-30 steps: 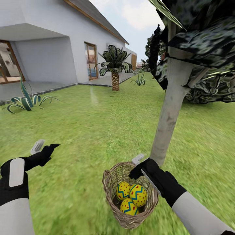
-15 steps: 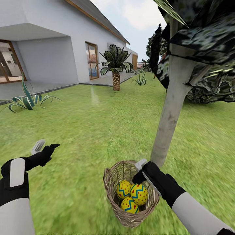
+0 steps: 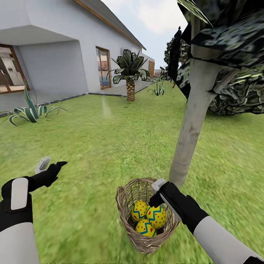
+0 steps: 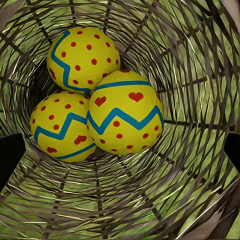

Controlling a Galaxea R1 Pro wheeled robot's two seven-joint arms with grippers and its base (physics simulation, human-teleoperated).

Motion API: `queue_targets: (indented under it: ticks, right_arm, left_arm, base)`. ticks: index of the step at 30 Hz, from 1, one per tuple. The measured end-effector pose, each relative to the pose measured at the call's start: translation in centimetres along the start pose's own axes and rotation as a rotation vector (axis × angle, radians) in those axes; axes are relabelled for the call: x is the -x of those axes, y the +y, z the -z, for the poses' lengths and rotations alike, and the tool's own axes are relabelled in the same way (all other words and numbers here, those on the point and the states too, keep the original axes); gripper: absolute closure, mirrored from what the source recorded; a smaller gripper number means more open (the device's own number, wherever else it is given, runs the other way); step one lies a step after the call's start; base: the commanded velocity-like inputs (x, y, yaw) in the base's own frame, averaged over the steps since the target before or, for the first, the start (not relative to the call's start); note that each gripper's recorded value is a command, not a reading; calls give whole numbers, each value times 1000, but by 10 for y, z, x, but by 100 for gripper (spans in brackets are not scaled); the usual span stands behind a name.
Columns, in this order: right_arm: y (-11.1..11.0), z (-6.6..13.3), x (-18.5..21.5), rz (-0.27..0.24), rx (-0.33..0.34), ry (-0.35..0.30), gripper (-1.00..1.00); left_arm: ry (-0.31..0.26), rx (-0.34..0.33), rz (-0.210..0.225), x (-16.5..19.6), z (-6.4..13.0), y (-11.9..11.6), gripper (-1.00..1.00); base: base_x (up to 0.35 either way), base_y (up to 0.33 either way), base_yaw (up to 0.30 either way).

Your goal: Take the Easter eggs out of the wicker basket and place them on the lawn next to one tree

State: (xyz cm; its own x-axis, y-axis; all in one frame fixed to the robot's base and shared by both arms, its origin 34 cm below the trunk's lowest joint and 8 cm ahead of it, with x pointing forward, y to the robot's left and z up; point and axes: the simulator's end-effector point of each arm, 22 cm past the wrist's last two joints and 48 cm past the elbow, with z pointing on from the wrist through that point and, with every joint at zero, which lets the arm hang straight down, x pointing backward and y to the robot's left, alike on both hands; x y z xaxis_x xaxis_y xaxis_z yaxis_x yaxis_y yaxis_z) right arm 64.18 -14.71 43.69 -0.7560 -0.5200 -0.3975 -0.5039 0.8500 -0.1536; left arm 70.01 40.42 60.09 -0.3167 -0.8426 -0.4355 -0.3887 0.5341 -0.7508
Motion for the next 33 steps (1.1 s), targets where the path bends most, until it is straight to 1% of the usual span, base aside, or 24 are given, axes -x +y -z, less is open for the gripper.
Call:
queue_targets:
  ticks: [3,5,8,11,14,17,26,33]
  right_arm:
    - [0,0,3,3,-1,-13,-100]
    - [1,-4,4,7,-3,-33,-100]
    - [2,-9,3,10,-6,-46,-100]
    - [4,-14,-1,10,-6,-48,-100]
    - [6,-20,-4,10,-1,-42,-100]
    - [8,-26,-8,9,5,-32,-100]
    - [8,-26,-8,9,5,-32,-100]
    - [8,-25,-8,8,5,-32,-100]
  left_arm:
    - [0,0,0,0,0,0,-100]
    - [0,0,0,-2,-1,4,-100]
    - [1,0,0,-6,-3,10,-100]
    - [5,2,2,-11,-6,17,-100]
    - [30,19,13,-22,-14,28,-100]
    - [43,32,17,-27,-20,36,-100]
    - [44,33,17,-27,-20,36,-100]
    - [44,33,18,-28,-20,36,-100]
  base:
    - [0,0,0]
    - [0,0,0]
    - [0,0,0]
    - [0,0,0]
    - [0,0,0]
    - [0,0,0]
    - [9,0,0]
    - [284,0,0]
